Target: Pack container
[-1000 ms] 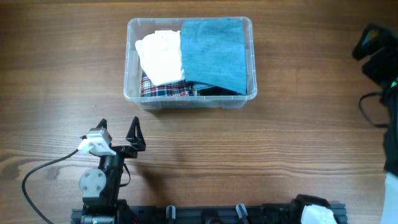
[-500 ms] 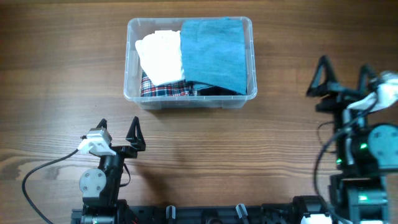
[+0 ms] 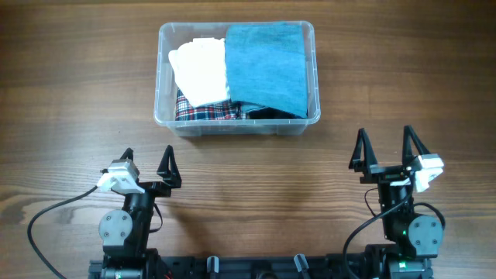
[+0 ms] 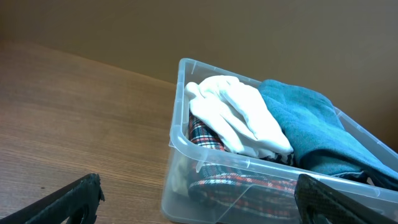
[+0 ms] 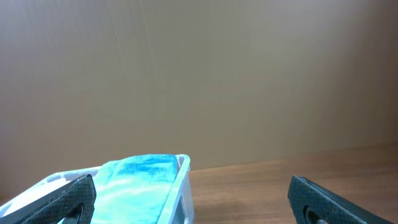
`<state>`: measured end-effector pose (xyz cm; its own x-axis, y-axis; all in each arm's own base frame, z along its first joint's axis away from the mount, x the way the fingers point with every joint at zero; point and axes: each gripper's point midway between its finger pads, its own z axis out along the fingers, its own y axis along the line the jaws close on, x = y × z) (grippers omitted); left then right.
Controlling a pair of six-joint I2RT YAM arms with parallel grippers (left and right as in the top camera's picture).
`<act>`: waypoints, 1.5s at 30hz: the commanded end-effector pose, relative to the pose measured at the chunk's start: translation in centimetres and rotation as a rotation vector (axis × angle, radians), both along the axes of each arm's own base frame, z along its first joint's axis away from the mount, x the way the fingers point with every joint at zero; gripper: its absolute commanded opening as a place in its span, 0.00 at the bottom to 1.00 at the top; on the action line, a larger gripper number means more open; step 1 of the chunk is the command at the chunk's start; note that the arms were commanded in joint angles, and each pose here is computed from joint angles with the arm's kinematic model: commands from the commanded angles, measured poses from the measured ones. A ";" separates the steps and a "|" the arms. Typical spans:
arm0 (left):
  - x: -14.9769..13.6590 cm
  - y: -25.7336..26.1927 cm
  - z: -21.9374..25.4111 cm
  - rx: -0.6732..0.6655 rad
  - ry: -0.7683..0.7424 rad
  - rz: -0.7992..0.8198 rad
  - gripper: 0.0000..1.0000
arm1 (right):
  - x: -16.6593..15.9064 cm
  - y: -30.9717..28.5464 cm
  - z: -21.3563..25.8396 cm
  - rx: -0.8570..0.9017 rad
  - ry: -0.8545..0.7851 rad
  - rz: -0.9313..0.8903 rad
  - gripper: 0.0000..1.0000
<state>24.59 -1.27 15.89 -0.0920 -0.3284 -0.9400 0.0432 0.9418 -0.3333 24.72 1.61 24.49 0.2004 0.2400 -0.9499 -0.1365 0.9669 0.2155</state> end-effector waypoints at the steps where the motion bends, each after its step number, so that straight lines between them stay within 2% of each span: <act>1: 0.0 0.1 -0.1 -0.001 -0.001 0.008 1.00 | -0.2 0.4 -1.1 -0.015 -0.007 0.021 1.00; 13: 0.0 0.1 -0.1 0.000 -0.001 0.008 1.00 | -0.1 0.3 -6.9 -0.035 0.221 0.011 1.00; 29: 0.0 0.1 -0.1 0.000 -0.001 0.008 1.00 | -0.1 0.0 -6.9 -0.219 0.206 -0.025 1.00; 45: 0.0 0.1 -0.1 -0.001 -0.001 0.008 1.00 | 0.1 0.0 -7.5 -0.223 0.233 -0.022 1.00</act>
<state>24.59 -1.27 15.89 -0.0920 -0.3284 -0.9400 0.0432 0.9418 -0.3333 24.73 1.60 17.12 -0.0208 0.0311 -0.9993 -0.0859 0.9958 0.0327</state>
